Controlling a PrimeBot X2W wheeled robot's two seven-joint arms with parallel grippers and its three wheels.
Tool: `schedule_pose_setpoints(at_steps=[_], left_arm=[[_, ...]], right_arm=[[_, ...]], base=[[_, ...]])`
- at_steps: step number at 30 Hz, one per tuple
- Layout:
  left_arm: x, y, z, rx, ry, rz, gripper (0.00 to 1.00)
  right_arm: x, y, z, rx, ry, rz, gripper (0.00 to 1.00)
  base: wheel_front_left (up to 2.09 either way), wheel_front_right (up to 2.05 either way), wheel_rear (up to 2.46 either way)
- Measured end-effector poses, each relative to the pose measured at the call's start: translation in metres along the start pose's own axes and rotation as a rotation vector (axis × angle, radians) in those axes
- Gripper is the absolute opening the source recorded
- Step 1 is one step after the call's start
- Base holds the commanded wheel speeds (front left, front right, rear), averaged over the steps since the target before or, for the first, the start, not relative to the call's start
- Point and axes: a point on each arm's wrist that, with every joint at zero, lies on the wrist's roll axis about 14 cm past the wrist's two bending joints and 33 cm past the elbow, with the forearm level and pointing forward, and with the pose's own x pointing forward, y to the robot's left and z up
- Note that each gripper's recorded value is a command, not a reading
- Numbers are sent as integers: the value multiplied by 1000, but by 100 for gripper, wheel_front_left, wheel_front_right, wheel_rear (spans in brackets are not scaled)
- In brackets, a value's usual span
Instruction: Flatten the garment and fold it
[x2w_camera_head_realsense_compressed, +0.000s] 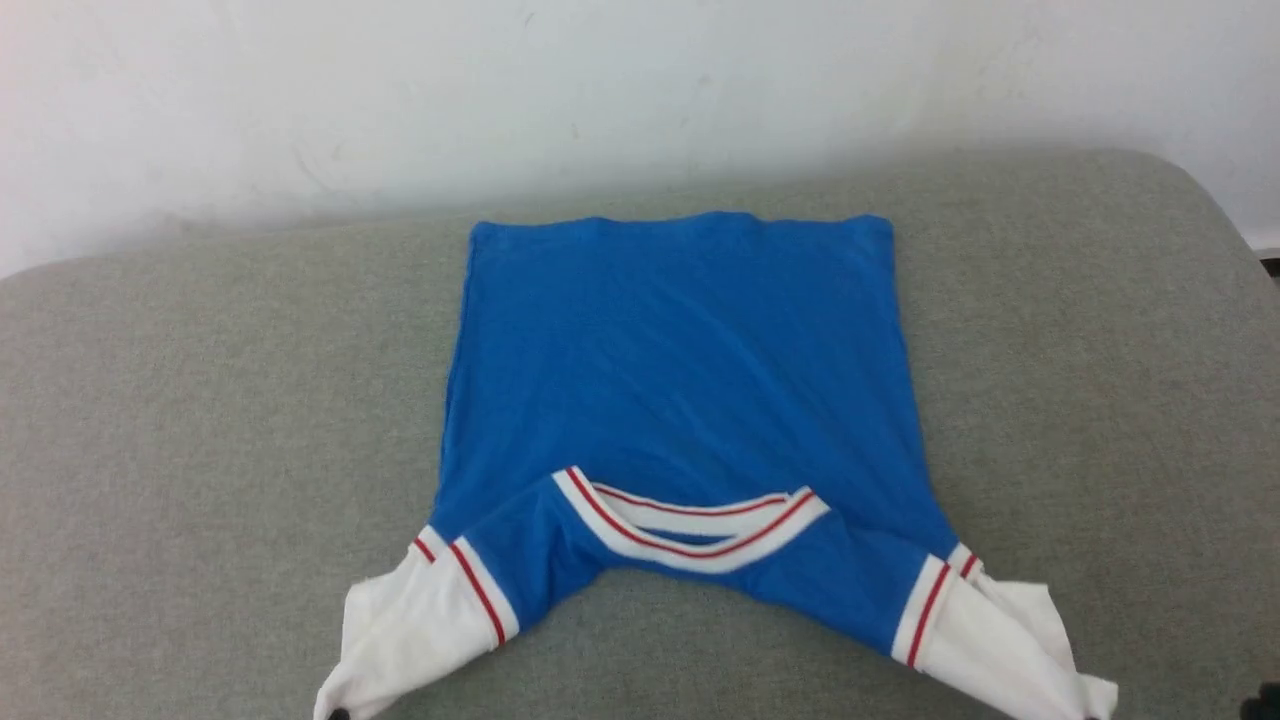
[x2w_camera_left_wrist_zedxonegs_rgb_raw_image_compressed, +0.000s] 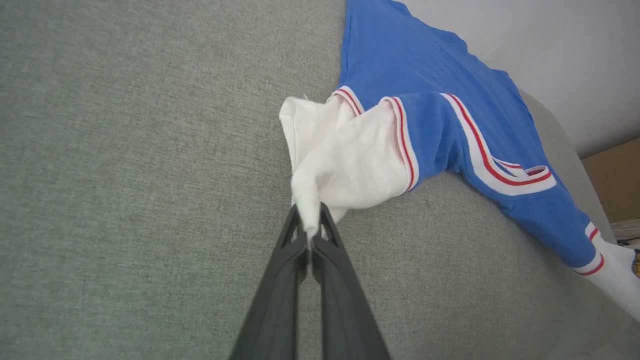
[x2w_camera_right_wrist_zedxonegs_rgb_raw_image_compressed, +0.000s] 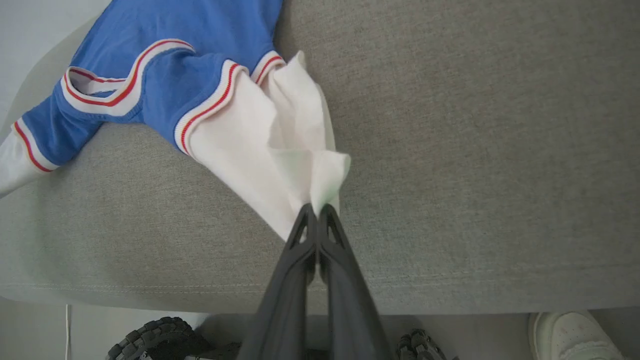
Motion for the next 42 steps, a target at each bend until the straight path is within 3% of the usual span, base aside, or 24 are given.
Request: schedule_pose_setpoints(at_steps=[8,9,10,15,22,25,30,34,38,42], left_arm=[[-6,16,0,23,19,56,0],[-6,14,2,21,12,52,0],[-7,12,3,18,8,46,0],[-5,1,14,19,-25,15,0],[7,-20,32,44,-64,-42,0],[14,-27,39,61,-73,-63,0],[28,-36,48,72,-83,-84,0],[43,-39,49,77,-74,-91,0],[55,-41,47,76,-67,-93,0],[66,-39,45,71,-62,-81,0]], right_arm=[[-6,-17,-6,-4,24,-65,0],[-5,-16,-4,-3,14,-65,27],[-3,-14,-2,6,5,-64,100],[6,-4,38,-49,-92,-35,100],[7,37,200,-282,-489,41,100],[15,66,251,-405,-563,80,100],[52,91,313,-417,-599,107,100],[104,85,332,-321,-526,70,100],[158,76,325,-352,-406,-6,100],[209,48,296,-374,-238,-105,100]], base=[[0,0,0],[0,0,0],[0,0,0],[0,0,0],[0,0,0],[0,0,0],[0,0,0],[0,0,0],[0,0,0],[0,0,0]])
